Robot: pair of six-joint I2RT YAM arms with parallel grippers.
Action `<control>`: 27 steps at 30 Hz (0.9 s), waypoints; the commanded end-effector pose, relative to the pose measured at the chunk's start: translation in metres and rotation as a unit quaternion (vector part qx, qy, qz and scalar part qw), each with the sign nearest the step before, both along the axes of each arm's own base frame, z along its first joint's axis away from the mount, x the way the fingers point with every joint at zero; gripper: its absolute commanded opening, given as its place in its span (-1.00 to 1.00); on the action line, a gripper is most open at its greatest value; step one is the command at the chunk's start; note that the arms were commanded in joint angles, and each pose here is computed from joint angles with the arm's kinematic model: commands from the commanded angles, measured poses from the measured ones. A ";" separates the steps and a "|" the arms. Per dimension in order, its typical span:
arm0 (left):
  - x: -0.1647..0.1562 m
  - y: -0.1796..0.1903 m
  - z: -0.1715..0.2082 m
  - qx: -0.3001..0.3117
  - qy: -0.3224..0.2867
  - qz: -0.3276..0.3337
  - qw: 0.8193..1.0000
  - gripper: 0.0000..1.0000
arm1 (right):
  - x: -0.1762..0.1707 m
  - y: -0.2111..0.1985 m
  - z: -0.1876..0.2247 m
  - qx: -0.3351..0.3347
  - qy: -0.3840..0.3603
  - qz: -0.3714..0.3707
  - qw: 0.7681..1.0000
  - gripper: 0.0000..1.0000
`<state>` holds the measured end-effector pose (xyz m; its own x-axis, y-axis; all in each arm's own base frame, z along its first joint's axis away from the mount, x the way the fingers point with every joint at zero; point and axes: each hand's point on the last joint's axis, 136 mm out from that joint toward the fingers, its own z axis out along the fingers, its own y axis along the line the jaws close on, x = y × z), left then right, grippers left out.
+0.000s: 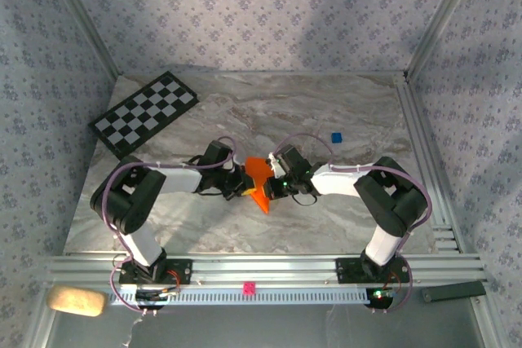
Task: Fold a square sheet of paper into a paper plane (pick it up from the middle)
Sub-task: Third fold the triangle at the center of the table.
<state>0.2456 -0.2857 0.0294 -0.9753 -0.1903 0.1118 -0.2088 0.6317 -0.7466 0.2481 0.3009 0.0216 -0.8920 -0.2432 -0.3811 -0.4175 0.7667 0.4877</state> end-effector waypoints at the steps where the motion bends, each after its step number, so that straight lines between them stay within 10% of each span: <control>1: 0.000 0.002 -0.004 0.013 -0.003 -0.005 1.000 -1.00 | -0.013 -0.017 -0.026 -0.055 0.035 -0.009 0.998 -0.92; 14: -0.006 0.010 -0.024 0.050 0.021 -0.006 0.999 -1.00 | -0.012 -0.013 -0.024 -0.049 0.035 -0.008 0.998 -0.87; 27: -0.005 0.013 -0.024 0.063 0.021 -0.007 0.998 -1.00 | 0.000 -0.027 0.037 -0.003 0.002 -0.083 0.997 -0.29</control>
